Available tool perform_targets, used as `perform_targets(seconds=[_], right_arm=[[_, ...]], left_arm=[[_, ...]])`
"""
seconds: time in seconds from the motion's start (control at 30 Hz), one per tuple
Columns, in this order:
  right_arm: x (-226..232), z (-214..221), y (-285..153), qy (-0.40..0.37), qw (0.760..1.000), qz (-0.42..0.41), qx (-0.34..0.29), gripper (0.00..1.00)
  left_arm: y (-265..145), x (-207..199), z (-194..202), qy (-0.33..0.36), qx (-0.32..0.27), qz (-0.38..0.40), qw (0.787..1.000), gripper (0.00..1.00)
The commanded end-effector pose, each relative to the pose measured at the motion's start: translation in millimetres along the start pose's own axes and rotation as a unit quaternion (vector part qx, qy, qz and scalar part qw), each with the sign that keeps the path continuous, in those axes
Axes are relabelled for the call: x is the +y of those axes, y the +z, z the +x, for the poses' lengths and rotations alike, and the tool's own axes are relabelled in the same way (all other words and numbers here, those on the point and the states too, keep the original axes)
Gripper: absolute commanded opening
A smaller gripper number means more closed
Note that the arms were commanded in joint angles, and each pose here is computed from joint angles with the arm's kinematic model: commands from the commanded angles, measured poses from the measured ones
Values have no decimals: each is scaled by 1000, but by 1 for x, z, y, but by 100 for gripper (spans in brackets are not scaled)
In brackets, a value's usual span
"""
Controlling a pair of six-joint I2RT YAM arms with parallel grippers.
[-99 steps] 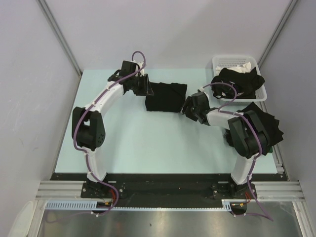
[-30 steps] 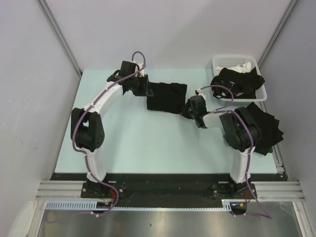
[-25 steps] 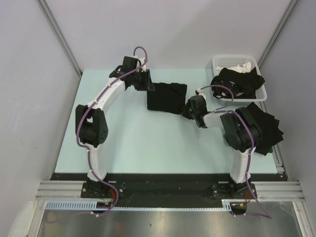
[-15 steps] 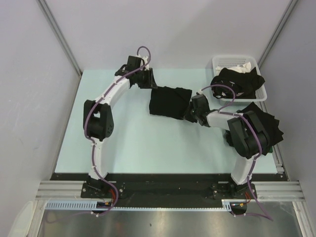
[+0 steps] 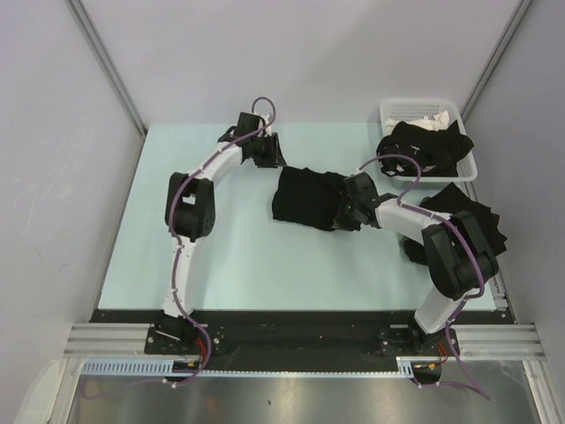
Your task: Fold and stack the t-shirts
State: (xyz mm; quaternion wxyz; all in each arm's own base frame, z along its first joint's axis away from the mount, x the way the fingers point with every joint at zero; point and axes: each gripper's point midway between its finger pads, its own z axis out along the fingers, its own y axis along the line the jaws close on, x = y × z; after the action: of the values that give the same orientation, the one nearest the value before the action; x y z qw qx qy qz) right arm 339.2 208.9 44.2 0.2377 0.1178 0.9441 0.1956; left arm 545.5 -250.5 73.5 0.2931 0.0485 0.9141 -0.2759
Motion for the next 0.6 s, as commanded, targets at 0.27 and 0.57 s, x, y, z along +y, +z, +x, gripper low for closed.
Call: perform_targets(seconds=[0.27, 0.57], right_arm=[[-3, 12, -15, -10, 999, -9, 36, 0], [-1, 12, -8, -10, 999, -23, 43, 0]], left_arm=[[21, -14, -19, -10, -23, 68, 997, 43], [27, -17, -9, -36, -9, 132, 991, 44]])
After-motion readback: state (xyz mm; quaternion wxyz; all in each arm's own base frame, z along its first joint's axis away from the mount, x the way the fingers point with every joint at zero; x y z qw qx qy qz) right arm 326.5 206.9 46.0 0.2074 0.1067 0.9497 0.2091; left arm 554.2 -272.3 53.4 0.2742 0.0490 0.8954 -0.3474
